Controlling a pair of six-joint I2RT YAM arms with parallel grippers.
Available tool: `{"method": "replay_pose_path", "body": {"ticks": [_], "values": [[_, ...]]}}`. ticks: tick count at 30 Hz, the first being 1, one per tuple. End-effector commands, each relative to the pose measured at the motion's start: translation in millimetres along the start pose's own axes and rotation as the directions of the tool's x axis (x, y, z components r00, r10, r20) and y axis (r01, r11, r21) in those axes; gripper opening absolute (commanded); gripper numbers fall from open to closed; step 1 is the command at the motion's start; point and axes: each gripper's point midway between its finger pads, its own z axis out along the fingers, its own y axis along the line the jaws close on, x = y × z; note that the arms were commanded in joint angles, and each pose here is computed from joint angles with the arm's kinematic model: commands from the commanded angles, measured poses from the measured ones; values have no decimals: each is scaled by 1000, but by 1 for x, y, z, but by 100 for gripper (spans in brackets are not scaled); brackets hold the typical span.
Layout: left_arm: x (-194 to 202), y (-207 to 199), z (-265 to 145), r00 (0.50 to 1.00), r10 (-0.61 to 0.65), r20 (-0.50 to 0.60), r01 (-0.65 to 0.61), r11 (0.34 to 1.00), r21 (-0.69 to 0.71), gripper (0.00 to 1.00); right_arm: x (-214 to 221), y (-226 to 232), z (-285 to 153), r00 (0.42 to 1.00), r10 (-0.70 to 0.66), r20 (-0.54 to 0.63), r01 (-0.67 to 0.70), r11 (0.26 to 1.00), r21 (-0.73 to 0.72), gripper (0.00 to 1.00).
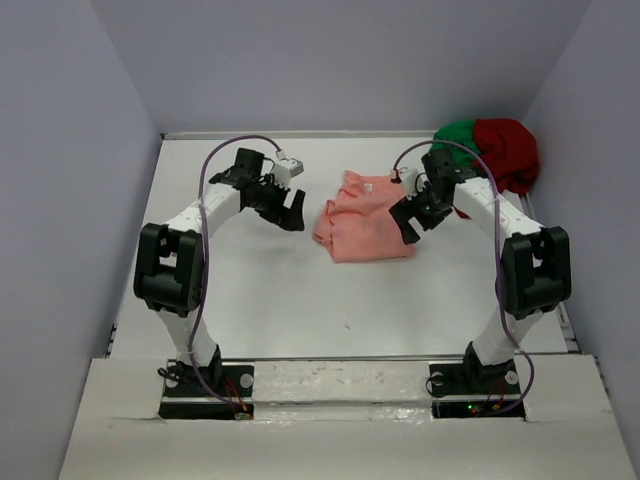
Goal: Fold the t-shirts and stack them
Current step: Put the neatly folded tshirt into the corner of the board with the left arm
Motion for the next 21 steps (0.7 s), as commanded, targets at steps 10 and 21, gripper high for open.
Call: {"method": "replay_pose_path", "body": {"ticks": [10, 21], "values": [[-11, -37, 29, 999, -37, -32, 43, 973, 225, 99, -28, -69, 41, 994, 108, -2, -103, 954, 280, 100], [-20, -31, 64, 991, -85, -106, 117, 932, 343, 94, -58, -83, 38, 993, 101, 58, -113, 954, 279, 100]]}}
